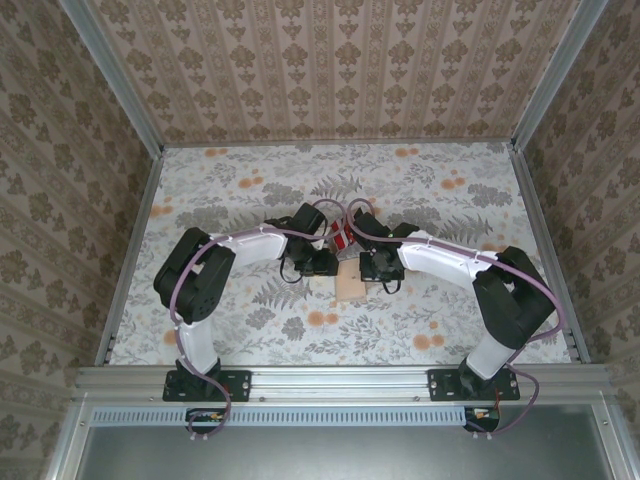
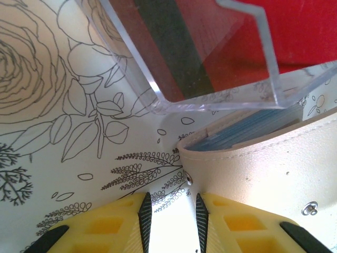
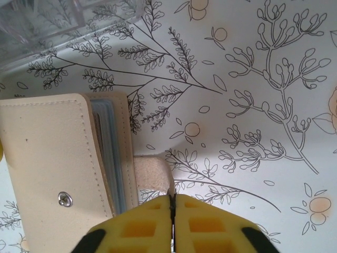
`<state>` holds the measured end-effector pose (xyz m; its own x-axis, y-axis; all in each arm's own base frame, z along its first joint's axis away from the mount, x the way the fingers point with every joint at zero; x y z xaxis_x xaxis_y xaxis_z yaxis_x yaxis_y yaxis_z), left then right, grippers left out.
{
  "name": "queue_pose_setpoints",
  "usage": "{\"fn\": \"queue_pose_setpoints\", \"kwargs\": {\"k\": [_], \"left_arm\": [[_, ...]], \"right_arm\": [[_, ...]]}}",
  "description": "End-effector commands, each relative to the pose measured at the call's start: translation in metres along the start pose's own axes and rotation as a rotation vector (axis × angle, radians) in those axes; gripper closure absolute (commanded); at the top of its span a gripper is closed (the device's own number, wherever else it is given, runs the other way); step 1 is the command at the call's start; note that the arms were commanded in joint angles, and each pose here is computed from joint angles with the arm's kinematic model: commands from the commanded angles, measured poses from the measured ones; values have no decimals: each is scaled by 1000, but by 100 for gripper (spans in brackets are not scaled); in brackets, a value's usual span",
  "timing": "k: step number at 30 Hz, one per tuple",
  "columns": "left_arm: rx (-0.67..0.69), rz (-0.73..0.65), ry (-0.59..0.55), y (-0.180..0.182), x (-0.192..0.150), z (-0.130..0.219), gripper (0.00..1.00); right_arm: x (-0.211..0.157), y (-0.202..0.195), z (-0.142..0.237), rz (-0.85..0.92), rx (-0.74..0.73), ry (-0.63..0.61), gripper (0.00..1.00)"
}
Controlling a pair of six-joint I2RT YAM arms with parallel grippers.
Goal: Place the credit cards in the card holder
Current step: Close the button on the card holder.
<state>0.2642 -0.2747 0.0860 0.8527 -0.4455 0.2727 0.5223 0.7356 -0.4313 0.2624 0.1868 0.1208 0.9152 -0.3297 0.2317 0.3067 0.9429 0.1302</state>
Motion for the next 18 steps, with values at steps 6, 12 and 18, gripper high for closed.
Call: {"fn": "queue_pose_setpoints", "kwargs": {"k": [6,12,18], "left_arm": [[13,0,33,3,-9,-8,69],[11,0,37,2,-8,-10,69],[16,2,39,2,-10,-10,69]], "right_arm": [[2,17,20,20,133,-25,97],[-2,40,18,106,173,5,97],[-10,54,9,160,184,40,97]]}}
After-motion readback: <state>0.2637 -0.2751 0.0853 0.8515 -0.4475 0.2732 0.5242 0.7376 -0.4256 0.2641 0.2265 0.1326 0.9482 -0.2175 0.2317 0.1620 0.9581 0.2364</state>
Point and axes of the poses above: each hand's point on the last joint's axis, 136 mm out from that joint toward the fingers, its own z axis back along the fingers, its own y axis along the line the jaws close on, x = y × z, the point moved 7 cm from there along z, back along the fingers, and after that the axes turned 15 degrees about -z, right-handed, at the moved point
